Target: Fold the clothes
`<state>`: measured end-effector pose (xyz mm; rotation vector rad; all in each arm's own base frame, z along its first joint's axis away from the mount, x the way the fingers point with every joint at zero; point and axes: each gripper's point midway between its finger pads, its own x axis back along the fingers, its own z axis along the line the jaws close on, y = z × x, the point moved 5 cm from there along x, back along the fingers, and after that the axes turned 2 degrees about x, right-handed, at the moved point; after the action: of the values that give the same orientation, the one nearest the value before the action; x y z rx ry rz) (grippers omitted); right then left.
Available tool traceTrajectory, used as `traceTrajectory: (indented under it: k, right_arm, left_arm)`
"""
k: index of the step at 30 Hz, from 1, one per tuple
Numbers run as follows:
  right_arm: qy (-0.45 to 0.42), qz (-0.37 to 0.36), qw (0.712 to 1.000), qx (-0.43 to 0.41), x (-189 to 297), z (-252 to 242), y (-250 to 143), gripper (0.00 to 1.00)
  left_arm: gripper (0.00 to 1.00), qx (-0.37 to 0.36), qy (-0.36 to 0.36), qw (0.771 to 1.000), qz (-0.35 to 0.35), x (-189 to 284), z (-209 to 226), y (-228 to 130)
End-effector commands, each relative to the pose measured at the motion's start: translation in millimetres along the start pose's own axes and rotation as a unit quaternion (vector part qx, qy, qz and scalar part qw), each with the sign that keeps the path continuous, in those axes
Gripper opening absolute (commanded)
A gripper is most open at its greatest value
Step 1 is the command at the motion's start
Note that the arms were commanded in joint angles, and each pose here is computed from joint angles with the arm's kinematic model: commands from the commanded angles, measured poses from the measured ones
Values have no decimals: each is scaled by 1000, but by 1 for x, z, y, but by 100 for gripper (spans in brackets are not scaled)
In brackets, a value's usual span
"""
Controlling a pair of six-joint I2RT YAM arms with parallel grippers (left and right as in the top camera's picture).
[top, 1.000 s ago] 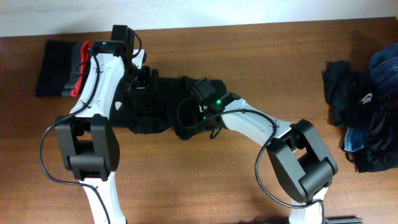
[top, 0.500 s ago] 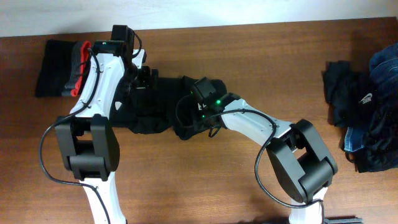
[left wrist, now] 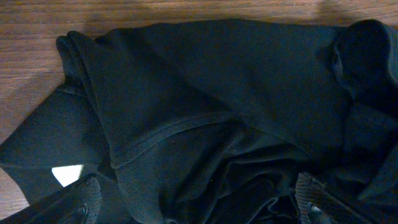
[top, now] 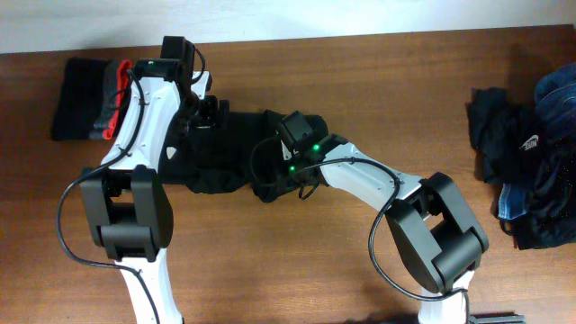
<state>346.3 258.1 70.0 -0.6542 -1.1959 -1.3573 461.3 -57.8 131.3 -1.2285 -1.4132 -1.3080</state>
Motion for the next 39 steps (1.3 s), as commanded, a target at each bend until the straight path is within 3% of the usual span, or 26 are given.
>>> traceTrajectory:
  k: [1, 19, 25, 39]
  right_arm:
    - [22, 16, 999, -19, -4, 6, -6, 4]
    - [59, -26, 997, 30, -9, 47, -1, 4]
    - [116, -21, 992, 46, 4, 55, 6, 4]
    - [79, -4, 997, 13, 34, 8, 10, 4]
  left_arm:
    - [100, -9, 0, 1000, -29, 21, -2, 8]
    - [99, -8, 0, 1000, -29, 21, -2, 8]
    - [99, -8, 0, 1000, -29, 21, -2, 8]
    - [99, -8, 0, 1000, -29, 21, -2, 8]
